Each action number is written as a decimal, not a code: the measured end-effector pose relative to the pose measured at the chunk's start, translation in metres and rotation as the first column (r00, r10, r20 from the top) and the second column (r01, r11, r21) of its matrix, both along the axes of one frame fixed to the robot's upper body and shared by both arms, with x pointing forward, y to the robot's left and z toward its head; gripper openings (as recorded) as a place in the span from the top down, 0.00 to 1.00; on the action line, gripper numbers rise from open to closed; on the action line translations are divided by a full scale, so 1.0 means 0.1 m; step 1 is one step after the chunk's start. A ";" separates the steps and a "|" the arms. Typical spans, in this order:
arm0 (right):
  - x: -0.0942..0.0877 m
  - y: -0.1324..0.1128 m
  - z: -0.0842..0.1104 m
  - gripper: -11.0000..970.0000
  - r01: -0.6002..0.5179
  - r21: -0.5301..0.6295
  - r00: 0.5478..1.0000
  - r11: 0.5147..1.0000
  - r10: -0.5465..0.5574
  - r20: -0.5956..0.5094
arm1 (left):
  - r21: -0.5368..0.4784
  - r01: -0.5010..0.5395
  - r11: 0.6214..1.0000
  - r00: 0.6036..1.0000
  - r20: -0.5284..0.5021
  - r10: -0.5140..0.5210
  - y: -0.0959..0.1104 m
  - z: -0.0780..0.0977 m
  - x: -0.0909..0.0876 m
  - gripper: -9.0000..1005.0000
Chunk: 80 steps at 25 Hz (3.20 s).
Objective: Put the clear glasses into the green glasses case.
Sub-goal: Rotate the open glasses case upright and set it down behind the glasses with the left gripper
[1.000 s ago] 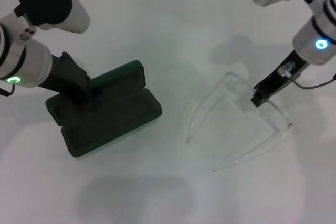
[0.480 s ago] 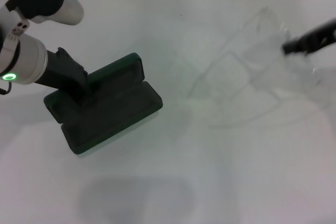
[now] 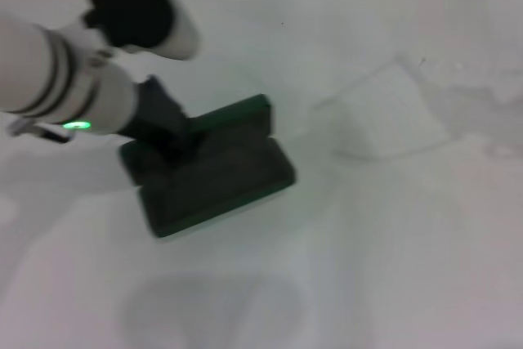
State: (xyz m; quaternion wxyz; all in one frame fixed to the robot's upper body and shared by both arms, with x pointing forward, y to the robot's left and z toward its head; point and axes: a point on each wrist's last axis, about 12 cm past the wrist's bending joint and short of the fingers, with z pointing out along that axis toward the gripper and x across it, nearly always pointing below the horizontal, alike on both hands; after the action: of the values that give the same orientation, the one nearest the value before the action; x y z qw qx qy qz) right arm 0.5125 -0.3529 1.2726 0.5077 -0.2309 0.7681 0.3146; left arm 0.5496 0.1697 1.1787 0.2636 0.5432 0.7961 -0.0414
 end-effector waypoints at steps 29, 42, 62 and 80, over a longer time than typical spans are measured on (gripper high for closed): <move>-0.54 -0.82 -0.48 0.90 0.157 0.249 0.960 0.956 -0.207 0.189 | 0.106 0.366 0.924 0.890 0.250 -0.381 -1.18 -0.35 -0.02 0.92; -0.53 -0.84 -0.52 0.90 0.158 0.264 0.959 0.951 -0.212 0.187 | 0.087 0.376 0.923 0.875 0.294 -0.384 -1.22 -0.39 -0.02 0.88; -0.55 -0.85 -0.56 0.91 0.161 0.273 0.960 0.949 -0.214 0.180 | 0.115 0.415 0.902 0.849 0.309 -0.430 -1.20 -0.45 -0.05 0.56; -0.62 -0.85 -0.62 0.91 0.152 0.293 0.965 0.944 -0.205 0.162 | 0.120 0.421 0.899 0.864 0.250 -0.437 -1.17 -0.51 -0.15 0.53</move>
State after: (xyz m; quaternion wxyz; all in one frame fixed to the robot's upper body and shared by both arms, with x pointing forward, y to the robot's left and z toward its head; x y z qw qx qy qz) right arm 0.4504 -0.4380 1.2104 0.6327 -0.1158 0.6819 0.3481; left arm 0.5341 0.0528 1.1276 0.3375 0.7148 0.6125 0.0000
